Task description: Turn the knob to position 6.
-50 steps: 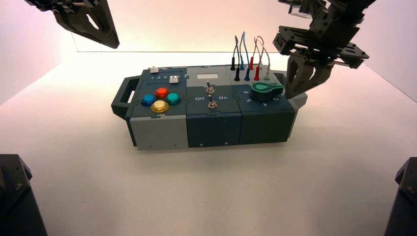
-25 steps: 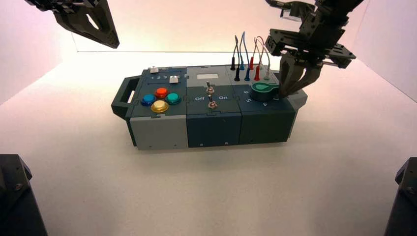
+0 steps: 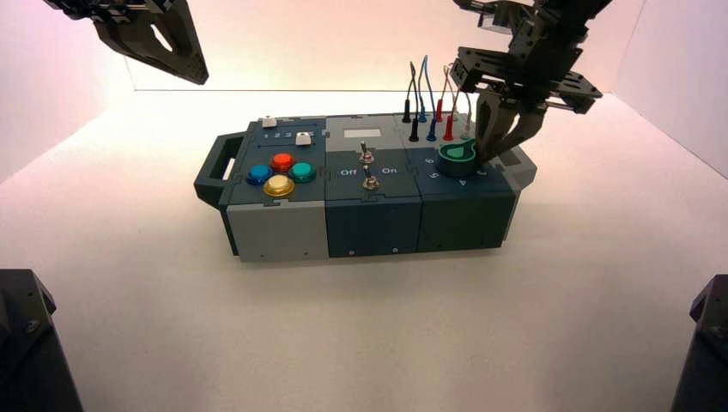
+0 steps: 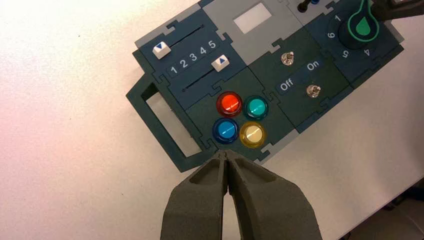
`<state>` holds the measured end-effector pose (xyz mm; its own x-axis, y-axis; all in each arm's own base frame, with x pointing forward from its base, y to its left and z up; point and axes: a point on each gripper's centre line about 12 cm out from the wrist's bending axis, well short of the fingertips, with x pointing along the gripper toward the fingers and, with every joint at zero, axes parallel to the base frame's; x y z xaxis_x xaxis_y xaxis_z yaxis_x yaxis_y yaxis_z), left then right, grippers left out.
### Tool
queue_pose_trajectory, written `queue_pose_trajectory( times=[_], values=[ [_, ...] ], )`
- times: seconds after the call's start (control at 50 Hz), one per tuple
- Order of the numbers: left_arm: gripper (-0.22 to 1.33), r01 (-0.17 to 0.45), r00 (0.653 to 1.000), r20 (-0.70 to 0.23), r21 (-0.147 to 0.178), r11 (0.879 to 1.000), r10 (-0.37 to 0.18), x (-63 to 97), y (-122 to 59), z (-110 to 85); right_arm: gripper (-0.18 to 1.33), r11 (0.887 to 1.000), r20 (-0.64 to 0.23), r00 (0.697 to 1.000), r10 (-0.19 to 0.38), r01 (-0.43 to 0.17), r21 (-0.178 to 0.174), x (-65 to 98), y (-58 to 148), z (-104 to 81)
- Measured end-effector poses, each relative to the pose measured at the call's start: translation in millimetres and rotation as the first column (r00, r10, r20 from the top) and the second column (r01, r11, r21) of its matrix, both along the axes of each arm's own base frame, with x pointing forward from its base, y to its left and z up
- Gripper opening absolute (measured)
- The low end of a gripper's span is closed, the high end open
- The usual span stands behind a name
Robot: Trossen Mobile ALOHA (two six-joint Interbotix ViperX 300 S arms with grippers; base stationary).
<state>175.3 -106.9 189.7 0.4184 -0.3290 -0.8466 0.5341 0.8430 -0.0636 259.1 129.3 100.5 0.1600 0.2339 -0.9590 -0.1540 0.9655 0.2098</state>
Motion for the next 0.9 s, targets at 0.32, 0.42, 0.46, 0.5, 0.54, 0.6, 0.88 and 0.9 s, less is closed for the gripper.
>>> queue_pose_trajectory(
  times=[0.32,0.42,0.46,0.5,0.54,0.6,0.88,0.9],
  values=[
    [-0.16,0.003,1.000,0.000,0.002,1.000,-0.003,0.1,0.0,-0.3,-0.14,1.000,0.015,1.000,0.006,-0.006,0.006,10.1,4.5,4.9],
    [-0.16,0.003,1.000,0.001,0.001,1.000,-0.003,0.4,-0.2,0.2,-0.14,1.000,0.015,1.000,0.008,-0.008,0.007,12.4,5.5,5.3],
    [-0.16,0.001,1.000,0.001,0.001,1.000,-0.001,0.5,0.1,0.2,-0.14,1.000,0.016,1.000,0.011,-0.011,0.006,13.5,6.1,5.4],
    [-0.16,0.001,1.000,0.002,0.001,1.000,-0.001,0.4,0.1,0.5,-0.14,1.000,0.017,1.000,0.011,-0.011,0.007,14.4,6.4,5.7],
    [-0.16,0.001,1.000,0.002,0.001,1.000,-0.001,0.4,0.1,0.5,-0.14,1.000,0.017,1.000,0.011,-0.011,0.007,15.3,6.8,5.5],
    [-0.16,0.003,1.000,0.001,0.001,1.000,-0.003,0.0,0.0,0.0,-0.14,1.000,0.019,1.000,0.012,-0.012,0.008,16.8,7.5,6.1],
    [-0.16,0.001,1.000,0.001,0.001,1.000,-0.001,0.5,0.1,0.2,-0.14,1.000,0.015,1.000,0.017,-0.017,0.009,22.7,11.3,6.1],
    [-0.16,0.001,1.000,0.001,0.001,1.000,-0.001,0.5,0.1,0.2,-0.14,1.000,0.015,1.000,0.018,-0.018,0.009,23.3,12.1,5.9]
  ],
)
